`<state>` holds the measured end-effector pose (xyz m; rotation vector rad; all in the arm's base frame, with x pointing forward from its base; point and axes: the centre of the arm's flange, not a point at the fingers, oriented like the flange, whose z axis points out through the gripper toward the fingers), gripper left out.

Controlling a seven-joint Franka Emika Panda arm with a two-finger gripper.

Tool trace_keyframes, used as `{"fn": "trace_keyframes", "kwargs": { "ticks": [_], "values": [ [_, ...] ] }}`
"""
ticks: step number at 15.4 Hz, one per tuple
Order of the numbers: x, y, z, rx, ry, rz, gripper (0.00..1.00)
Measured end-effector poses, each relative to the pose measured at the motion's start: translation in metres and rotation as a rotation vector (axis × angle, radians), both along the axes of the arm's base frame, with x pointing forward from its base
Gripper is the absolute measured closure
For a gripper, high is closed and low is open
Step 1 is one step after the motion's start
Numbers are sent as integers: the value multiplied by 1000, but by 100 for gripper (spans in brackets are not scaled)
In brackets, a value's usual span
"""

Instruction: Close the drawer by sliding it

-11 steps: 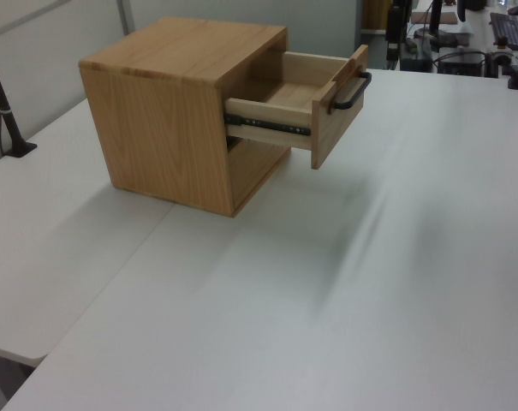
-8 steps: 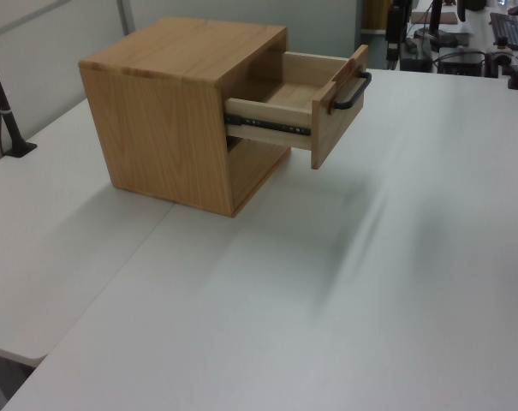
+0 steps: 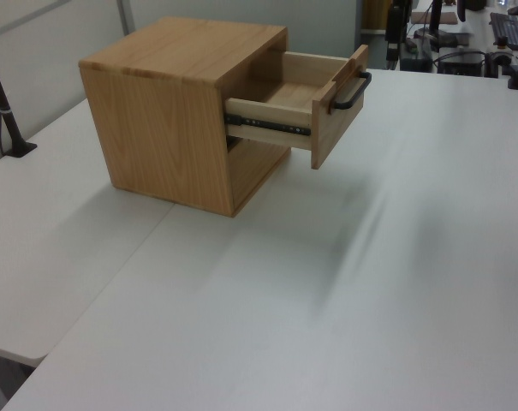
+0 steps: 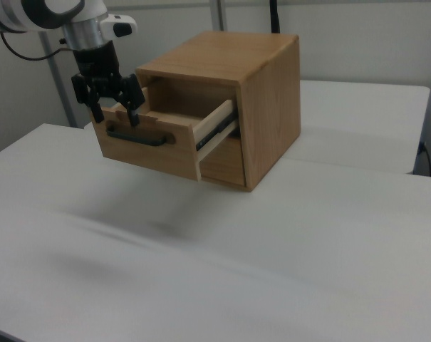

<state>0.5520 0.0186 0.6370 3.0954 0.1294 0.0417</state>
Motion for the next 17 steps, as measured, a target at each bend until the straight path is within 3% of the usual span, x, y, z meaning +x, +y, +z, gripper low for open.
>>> {"fn": "trace_keyframes", "kwargs": {
  "ticks": [3,8,11,12,14,15,17],
  "values": [
    [0,0,-1,-1,4,14,0],
    [1,-1,-13,-4,43,223,0],
    [3,-1,-24,-2,67,277,1],
    [4,-1,-28,-1,74,282,8],
    [6,3,-40,0,87,283,31],
    [9,8,-51,-1,76,247,48],
    [18,18,-67,0,26,133,67]
  ]
}}
